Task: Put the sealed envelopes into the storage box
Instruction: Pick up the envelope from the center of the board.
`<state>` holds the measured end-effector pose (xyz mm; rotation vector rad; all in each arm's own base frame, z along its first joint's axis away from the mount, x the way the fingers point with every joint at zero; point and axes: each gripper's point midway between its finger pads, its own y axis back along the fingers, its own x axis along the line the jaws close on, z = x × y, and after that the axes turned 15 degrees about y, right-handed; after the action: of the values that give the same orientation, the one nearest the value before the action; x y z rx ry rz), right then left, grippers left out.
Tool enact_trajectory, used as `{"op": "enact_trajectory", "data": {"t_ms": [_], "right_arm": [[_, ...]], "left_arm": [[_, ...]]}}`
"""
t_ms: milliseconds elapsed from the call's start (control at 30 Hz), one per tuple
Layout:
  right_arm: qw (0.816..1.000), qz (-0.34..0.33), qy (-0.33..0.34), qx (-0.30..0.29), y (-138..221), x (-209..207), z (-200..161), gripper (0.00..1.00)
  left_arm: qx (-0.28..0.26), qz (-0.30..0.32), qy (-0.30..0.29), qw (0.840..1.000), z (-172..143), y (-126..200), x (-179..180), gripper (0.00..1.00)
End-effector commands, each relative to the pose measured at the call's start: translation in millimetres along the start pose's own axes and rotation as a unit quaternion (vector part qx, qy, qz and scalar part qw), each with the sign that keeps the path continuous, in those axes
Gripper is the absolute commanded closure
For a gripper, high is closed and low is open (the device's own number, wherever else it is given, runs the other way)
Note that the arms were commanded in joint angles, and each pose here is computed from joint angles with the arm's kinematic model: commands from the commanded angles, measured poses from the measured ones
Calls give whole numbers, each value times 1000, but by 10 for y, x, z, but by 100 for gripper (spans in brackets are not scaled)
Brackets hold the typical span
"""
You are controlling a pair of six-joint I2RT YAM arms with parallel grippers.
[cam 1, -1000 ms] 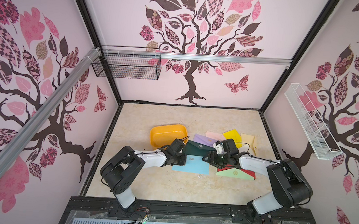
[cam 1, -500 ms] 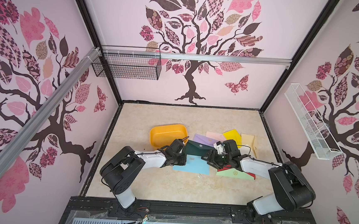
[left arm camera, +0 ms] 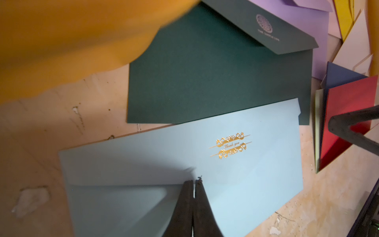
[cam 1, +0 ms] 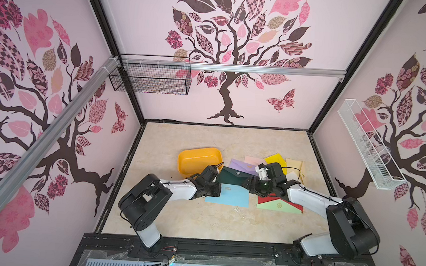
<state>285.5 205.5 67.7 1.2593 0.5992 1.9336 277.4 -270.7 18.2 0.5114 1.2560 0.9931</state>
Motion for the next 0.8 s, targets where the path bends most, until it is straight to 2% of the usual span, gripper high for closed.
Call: {"op": "enact_trajectory", "data": {"t_ms": [0, 333, 500, 767], "right_arm": [[998, -61, 25, 2, -55, -214, 63, 30], [997, -65, 22, 19, -300, -306, 123, 29], [998, -49, 9, 34, -389, -322, 1, 29], [999, 14, -9, 49, -373, -84, -86, 31]], "left_arm": [[59, 73, 13, 995, -385, -98, 471, 93], [59, 73, 13, 995, -383, -101, 468, 93], [61, 73, 13, 995, -394, -116, 477, 93], [64, 74, 15, 995, -419, -136, 496, 93]]}}
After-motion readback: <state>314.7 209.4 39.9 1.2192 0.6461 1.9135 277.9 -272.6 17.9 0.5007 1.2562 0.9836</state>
